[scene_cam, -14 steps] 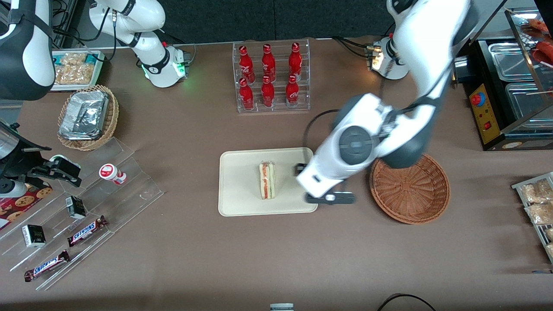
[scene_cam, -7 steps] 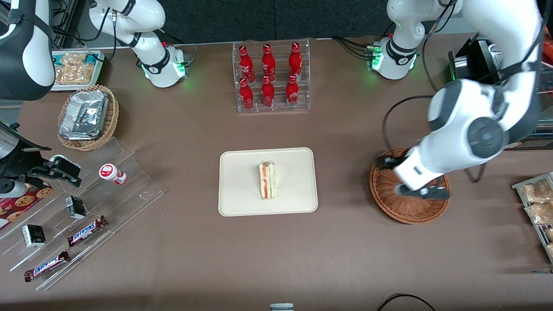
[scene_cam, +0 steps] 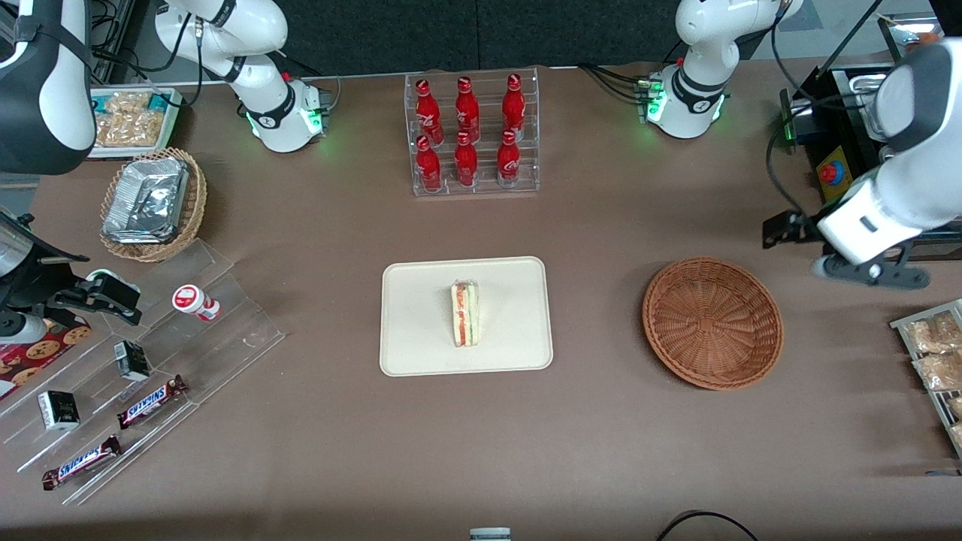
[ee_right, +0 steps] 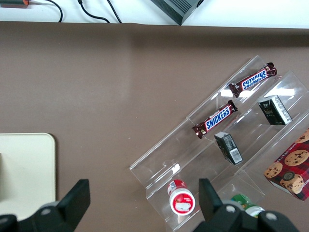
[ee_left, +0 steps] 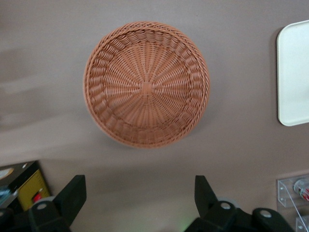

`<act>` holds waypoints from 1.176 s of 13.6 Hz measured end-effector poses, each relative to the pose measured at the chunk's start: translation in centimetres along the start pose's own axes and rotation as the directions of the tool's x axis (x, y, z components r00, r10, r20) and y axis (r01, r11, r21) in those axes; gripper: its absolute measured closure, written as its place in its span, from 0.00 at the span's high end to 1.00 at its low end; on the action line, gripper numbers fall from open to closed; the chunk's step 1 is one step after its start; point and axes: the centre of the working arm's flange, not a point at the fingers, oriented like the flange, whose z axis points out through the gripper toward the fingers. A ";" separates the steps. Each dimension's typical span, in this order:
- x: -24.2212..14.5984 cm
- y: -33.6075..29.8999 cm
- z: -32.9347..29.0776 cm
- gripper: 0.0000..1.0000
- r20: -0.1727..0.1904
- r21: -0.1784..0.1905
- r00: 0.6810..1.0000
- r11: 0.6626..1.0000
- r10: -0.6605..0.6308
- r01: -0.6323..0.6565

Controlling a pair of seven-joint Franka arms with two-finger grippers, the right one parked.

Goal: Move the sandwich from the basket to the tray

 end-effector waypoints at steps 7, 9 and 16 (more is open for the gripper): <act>-2.2 1.7 -10.2 1.00 -0.102 0.013 0.993 0.998 -0.066 0.067; -2.2 1.8 -10.4 1.00 -0.104 0.012 0.992 0.997 -0.076 0.078; -2.0 5.1 -10.4 1.00 -0.096 0.086 0.995 0.995 -0.034 0.042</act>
